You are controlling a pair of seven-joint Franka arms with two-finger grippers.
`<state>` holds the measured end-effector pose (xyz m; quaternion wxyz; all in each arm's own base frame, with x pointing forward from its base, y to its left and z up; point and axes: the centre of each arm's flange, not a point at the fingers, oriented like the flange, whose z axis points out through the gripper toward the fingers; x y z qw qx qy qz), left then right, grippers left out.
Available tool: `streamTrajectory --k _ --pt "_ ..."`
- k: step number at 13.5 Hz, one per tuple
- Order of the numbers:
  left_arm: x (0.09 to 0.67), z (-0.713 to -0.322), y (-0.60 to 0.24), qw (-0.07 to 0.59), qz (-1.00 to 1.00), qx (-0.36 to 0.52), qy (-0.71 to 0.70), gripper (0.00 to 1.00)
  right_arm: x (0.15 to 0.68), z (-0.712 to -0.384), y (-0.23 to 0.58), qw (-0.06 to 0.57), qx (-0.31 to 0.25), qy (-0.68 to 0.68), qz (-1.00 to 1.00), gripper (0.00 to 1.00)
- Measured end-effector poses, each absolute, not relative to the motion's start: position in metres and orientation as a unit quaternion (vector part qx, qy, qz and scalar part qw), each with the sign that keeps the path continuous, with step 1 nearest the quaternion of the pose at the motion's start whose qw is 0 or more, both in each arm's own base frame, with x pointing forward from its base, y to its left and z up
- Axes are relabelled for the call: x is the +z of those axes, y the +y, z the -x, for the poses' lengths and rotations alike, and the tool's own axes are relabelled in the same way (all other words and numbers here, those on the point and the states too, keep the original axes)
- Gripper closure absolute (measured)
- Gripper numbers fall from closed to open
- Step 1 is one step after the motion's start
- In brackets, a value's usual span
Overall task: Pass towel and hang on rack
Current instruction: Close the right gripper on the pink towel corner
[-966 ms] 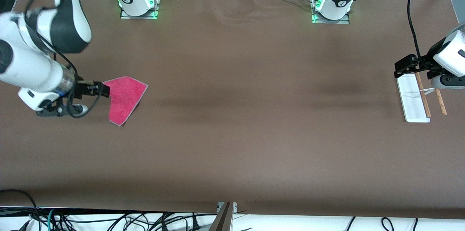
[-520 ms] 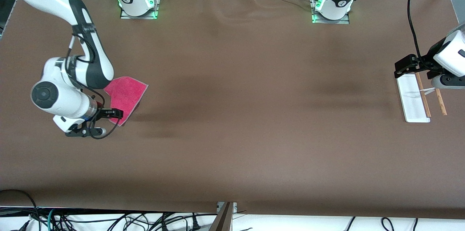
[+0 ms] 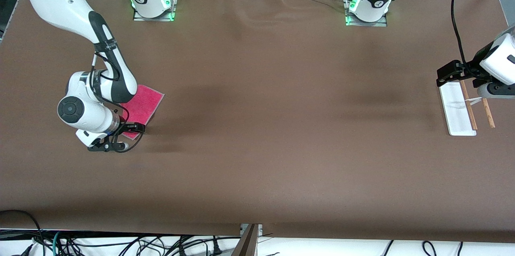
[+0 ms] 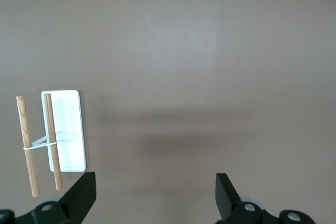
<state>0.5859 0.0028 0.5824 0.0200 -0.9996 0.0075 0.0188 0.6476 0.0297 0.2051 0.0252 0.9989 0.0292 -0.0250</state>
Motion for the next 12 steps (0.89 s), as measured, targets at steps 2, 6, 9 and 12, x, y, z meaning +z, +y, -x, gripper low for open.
streamTrajectory --k 2,6,9,12 --pt "0.582 -0.586 0.003 0.02 1.0 0.019 0.008 0.0 0.196 -0.647 0.024 0.025 -0.025 0.029 -0.999 0.03" --pt "0.582 -0.586 0.003 0.02 1.0 0.019 0.008 0.0 0.176 -0.644 0.018 0.025 -0.033 0.032 -0.999 0.2" --pt "0.582 -0.586 0.003 0.02 1.0 0.019 0.008 0.0 0.174 -0.644 0.017 0.024 -0.033 0.033 -0.999 0.36" --pt "0.582 -0.586 0.003 0.02 1.0 0.019 0.008 0.0 0.179 -0.645 0.015 0.024 -0.029 0.034 -0.999 0.71"
